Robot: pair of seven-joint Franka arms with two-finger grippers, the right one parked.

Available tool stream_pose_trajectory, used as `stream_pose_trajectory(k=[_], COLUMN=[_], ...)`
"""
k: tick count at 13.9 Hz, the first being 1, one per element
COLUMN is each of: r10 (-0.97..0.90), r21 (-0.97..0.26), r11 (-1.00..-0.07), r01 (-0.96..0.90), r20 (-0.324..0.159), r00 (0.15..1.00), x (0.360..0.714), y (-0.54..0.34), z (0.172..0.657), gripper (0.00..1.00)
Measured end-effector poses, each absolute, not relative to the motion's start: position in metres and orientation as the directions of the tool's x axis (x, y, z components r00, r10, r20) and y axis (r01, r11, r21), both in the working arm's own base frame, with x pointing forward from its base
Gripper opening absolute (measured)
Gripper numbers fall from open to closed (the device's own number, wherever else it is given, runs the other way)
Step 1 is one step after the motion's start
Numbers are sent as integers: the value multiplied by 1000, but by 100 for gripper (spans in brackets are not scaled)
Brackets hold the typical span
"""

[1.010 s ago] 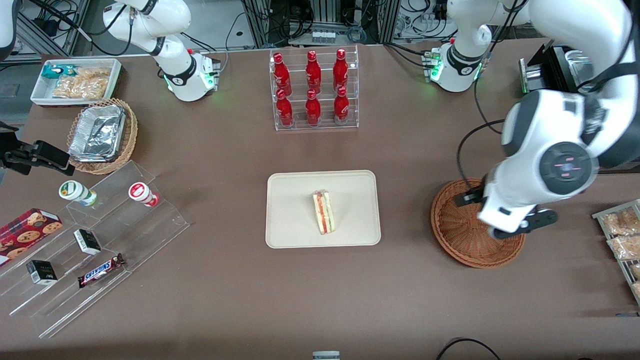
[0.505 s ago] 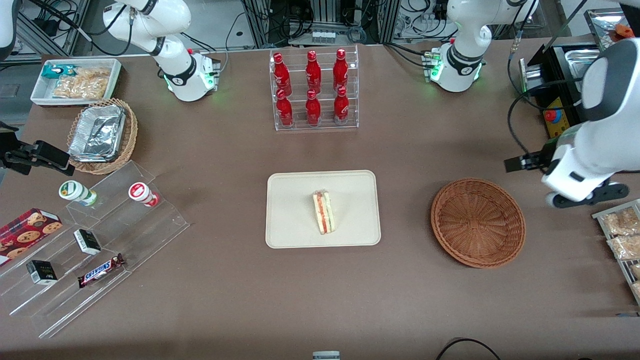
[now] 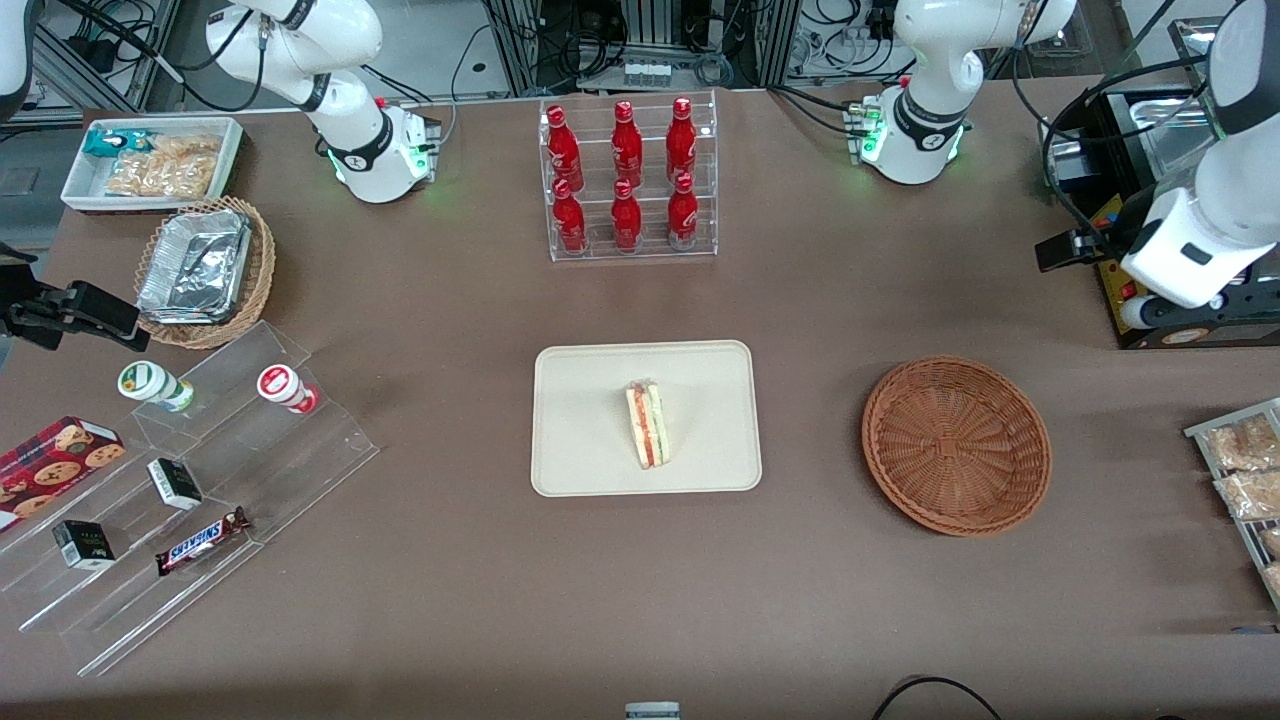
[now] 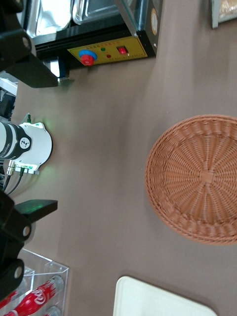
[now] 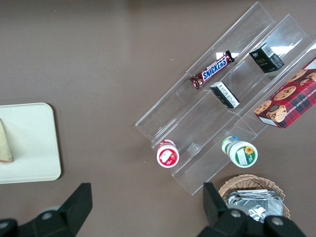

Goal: Place sandwich from basket to tray

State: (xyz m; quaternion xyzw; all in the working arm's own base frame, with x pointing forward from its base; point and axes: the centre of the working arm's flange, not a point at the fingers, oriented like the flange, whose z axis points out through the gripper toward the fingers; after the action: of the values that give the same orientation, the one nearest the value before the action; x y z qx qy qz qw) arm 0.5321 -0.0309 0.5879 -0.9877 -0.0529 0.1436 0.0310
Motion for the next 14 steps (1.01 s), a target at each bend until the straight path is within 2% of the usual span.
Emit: stream_pose_trajectory(k=[14], r10=[95], r21=[-53], r11=[-995], r01=[85], r20=[-236], r00=[967], x=[541], y=[-41], z=[591], gripper=[100])
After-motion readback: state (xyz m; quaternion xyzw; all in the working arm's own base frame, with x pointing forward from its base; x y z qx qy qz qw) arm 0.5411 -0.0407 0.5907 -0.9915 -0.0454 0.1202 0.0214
